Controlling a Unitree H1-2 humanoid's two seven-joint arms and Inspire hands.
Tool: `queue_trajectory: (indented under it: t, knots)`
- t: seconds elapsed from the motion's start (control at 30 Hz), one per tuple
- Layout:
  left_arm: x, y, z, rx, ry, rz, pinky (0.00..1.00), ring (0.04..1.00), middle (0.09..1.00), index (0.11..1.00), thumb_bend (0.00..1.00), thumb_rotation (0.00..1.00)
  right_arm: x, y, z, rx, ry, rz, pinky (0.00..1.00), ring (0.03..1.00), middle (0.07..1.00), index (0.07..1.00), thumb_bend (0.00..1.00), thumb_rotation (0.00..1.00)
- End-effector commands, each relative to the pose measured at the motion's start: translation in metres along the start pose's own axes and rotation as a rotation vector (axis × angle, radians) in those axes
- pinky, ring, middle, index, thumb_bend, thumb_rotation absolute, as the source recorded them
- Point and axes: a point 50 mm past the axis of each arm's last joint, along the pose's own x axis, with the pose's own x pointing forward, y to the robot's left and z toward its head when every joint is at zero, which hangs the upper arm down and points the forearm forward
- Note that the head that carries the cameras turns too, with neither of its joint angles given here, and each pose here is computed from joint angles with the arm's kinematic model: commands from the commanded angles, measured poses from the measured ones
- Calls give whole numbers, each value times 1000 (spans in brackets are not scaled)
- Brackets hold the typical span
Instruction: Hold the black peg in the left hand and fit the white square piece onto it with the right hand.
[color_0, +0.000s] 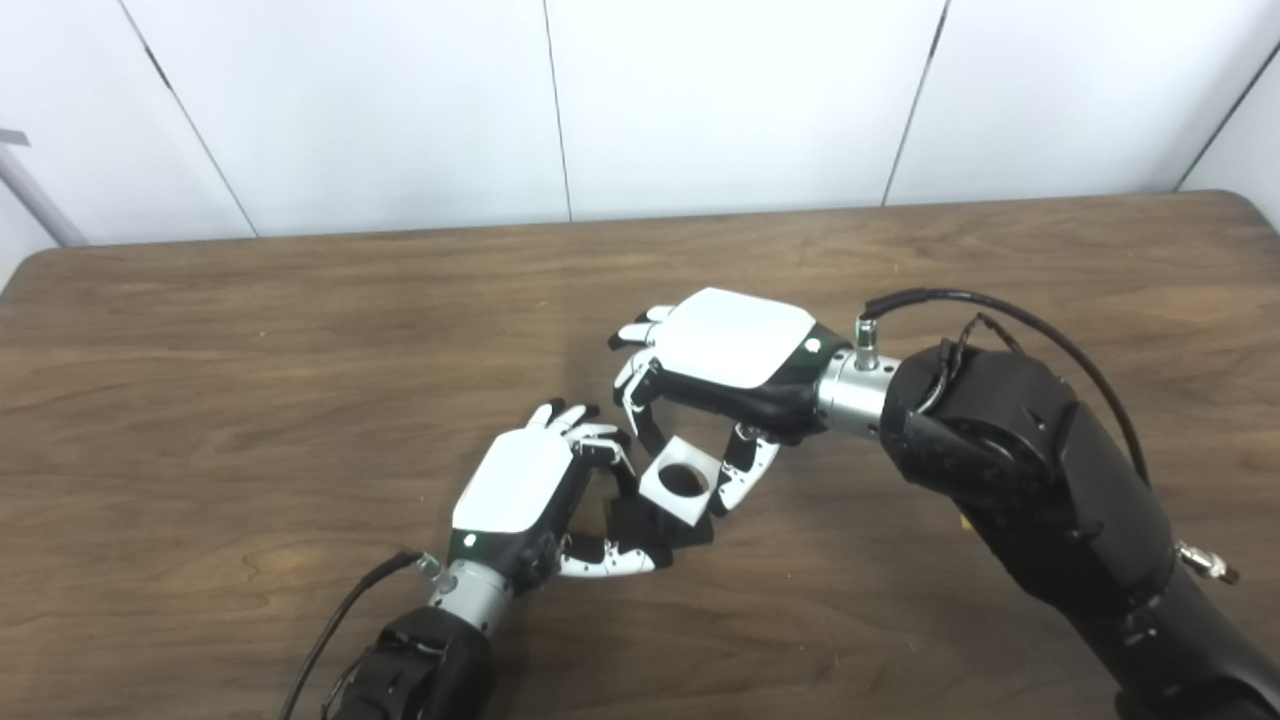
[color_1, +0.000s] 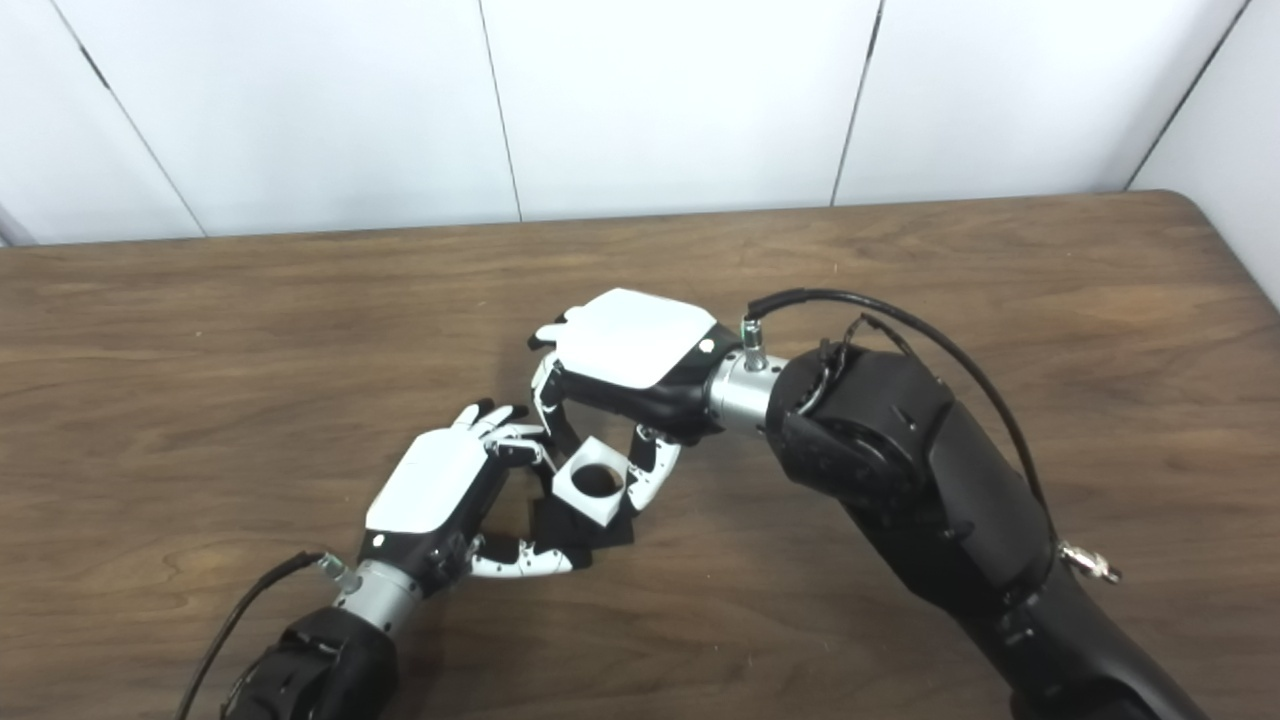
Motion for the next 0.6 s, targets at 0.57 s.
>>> queue_trajectory:
  t: [0.57]
  knots:
    - [0,-7,1,13,6,-62,1000,924,787,489,518,57,4,-10,-2,-33,-7,-64,944,928,775,484,523,131]
